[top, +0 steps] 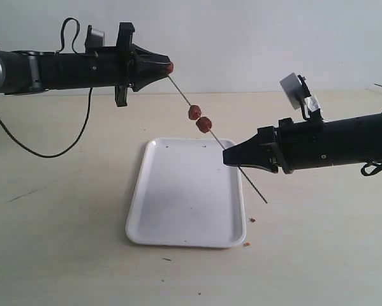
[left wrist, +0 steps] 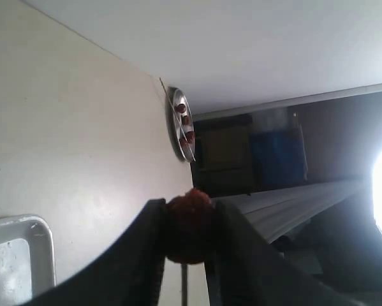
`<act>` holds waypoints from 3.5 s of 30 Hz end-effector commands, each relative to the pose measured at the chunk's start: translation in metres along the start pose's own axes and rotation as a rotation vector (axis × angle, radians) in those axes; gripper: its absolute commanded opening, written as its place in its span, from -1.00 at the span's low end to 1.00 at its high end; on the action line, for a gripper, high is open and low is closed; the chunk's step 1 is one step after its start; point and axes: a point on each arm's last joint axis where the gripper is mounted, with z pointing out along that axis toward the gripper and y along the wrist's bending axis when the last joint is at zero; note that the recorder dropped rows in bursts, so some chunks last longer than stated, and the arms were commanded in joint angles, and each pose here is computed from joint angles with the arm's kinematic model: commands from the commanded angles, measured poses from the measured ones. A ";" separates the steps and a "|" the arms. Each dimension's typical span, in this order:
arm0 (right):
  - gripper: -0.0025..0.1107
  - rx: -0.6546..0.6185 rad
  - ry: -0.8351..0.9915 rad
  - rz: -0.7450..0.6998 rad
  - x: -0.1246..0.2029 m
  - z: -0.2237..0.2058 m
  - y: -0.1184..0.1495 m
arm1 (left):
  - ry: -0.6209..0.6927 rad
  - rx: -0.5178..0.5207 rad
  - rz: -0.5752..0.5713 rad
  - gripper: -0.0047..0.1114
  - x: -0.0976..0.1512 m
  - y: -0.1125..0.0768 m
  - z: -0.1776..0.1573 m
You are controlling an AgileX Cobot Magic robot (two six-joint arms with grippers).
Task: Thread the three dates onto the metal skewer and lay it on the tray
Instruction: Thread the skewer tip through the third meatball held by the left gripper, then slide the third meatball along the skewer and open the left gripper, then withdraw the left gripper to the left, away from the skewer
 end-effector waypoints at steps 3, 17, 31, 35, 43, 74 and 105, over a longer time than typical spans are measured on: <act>-0.96 0.008 -0.029 0.014 -0.001 0.001 -0.001 | -0.004 0.016 0.003 -0.44 0.000 -0.007 -0.001; -0.96 -0.062 -0.075 0.054 -0.011 0.014 0.015 | -0.016 0.005 0.049 -0.44 -0.001 -0.006 -0.001; -0.96 0.056 -0.094 0.012 -0.050 0.061 0.051 | 0.006 0.023 0.081 -0.44 0.002 -0.008 0.002; -0.96 0.096 -0.136 0.012 -0.063 0.061 0.052 | 0.025 0.042 0.091 -0.44 0.004 -0.010 0.002; -0.96 0.150 -0.169 0.008 -0.072 0.062 0.052 | 0.029 0.047 0.112 -0.43 0.004 -0.010 0.002; -0.96 0.199 -0.176 -0.079 -0.074 0.061 0.049 | 0.103 0.102 0.165 0.15 -0.003 -0.016 -0.027; -0.96 0.305 -0.114 -0.241 -0.076 0.045 0.062 | 0.188 -0.211 0.512 -0.92 0.068 0.002 -0.071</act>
